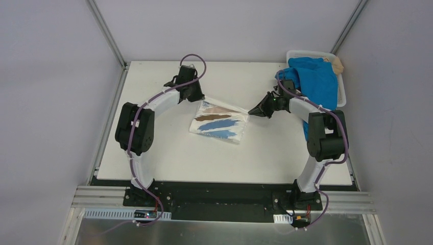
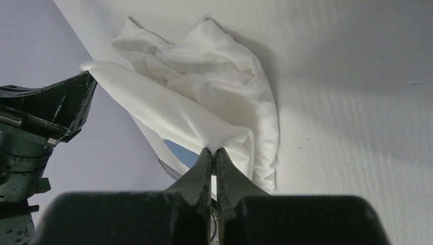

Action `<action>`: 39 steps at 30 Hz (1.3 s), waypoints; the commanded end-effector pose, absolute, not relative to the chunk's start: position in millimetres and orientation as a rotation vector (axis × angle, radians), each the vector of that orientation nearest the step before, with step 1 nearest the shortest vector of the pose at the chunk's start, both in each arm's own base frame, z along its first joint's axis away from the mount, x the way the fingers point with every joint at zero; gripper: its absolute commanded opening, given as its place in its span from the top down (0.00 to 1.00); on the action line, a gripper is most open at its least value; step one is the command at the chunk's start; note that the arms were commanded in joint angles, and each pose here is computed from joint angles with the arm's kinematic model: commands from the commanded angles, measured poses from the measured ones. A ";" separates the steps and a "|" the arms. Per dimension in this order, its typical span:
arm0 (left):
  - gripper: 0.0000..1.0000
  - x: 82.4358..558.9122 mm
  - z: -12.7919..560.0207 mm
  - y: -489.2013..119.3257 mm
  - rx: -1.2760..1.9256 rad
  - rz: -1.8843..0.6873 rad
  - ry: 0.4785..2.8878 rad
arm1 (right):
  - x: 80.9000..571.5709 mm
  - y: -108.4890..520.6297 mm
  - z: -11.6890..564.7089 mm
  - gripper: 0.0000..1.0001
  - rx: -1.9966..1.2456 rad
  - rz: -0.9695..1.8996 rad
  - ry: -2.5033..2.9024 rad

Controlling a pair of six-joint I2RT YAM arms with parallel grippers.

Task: Fold and stack the t-shirts
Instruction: Fold the long partially folded tshirt into a neat square

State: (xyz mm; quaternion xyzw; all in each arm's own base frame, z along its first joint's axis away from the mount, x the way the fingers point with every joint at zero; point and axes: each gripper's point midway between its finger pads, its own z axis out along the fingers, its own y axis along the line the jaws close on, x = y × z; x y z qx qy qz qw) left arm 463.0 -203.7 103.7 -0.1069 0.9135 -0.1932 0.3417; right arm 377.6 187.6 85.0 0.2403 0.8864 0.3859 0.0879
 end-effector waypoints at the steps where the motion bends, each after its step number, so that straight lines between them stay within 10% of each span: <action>1: 1.00 487.4 115.8 -186.7 -0.308 -0.461 2.324 | 398.3 170.1 90.9 0.80 0.756 1.036 2.578; 10: 0.03 478.6 153.3 -185.3 -0.313 -0.497 2.279 | 391.9 169.7 129.0 0.15 0.684 1.030 2.516; 12: 0.01 468.3 162.6 -190.6 -0.307 -0.554 2.276 | 382.2 177.3 141.0 0.02 0.640 1.049 2.497; 23: 0.01 408.1 140.3 -237.7 -0.307 -0.972 2.378 | 331.1 303.7 173.7 0.01 0.422 1.589 2.363; 39: 0.01 335.5 27.3 -209.2 -0.486 -0.853 2.634 | 286.7 245.8 8.6 0.01 0.762 1.265 2.637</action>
